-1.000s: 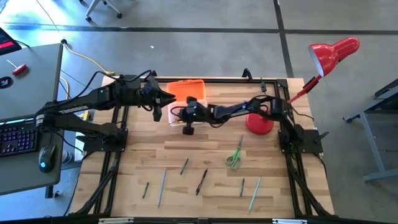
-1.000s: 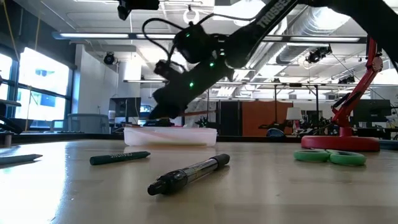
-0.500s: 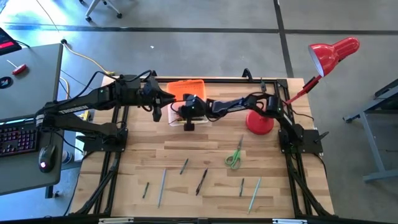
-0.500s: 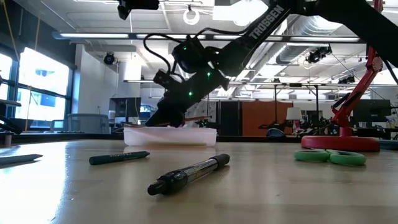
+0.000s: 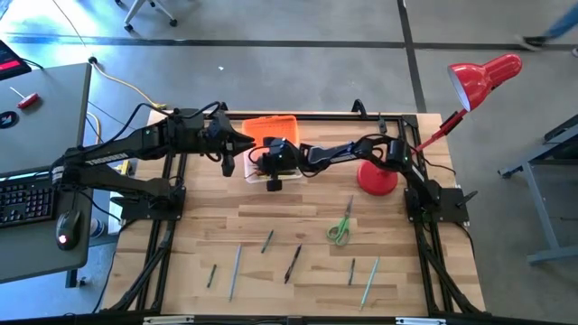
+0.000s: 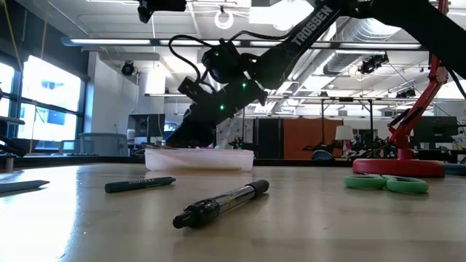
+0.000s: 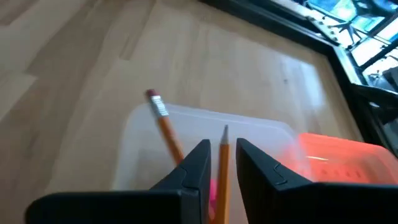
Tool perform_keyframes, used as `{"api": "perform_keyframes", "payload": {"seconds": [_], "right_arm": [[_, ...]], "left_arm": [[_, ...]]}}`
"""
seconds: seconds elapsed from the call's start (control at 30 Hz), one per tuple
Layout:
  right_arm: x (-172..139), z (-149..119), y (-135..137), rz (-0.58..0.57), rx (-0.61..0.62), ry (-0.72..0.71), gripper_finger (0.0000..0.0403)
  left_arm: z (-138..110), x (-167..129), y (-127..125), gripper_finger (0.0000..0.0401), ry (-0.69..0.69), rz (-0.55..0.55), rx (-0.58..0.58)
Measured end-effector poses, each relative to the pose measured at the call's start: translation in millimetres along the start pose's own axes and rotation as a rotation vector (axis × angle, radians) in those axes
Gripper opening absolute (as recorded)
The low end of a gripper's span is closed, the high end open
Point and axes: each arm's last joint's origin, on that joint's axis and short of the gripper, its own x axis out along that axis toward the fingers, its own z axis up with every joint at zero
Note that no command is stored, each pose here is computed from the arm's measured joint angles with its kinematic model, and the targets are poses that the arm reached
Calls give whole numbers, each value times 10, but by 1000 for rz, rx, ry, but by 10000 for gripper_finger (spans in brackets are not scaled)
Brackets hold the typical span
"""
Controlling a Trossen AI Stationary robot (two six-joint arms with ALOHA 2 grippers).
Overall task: Pick & place school supplies into a supply box
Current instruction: Adjust the orange pencil into the orange supply box
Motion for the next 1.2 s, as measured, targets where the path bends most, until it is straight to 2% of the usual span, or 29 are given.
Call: {"api": "perform_keyframes", "payload": {"seconds": [0.2,0.4,0.63,0.77,1.2], "right_arm": [[5,-4,114,41,-115,40,77],[6,3,100,18,-156,39,87],[8,26,149,64,-244,11,87],[7,24,145,73,-242,6,87],[9,16,127,79,-266,2,42]], "left_arm": [[-1,0,0,99,1,0,0],[0,0,0,99,0,-1,0],[0,0,-1,99,0,-2,0],[0,0,-1,99,0,-2,4],[16,0,-2,99,-16,-2,26]]}}
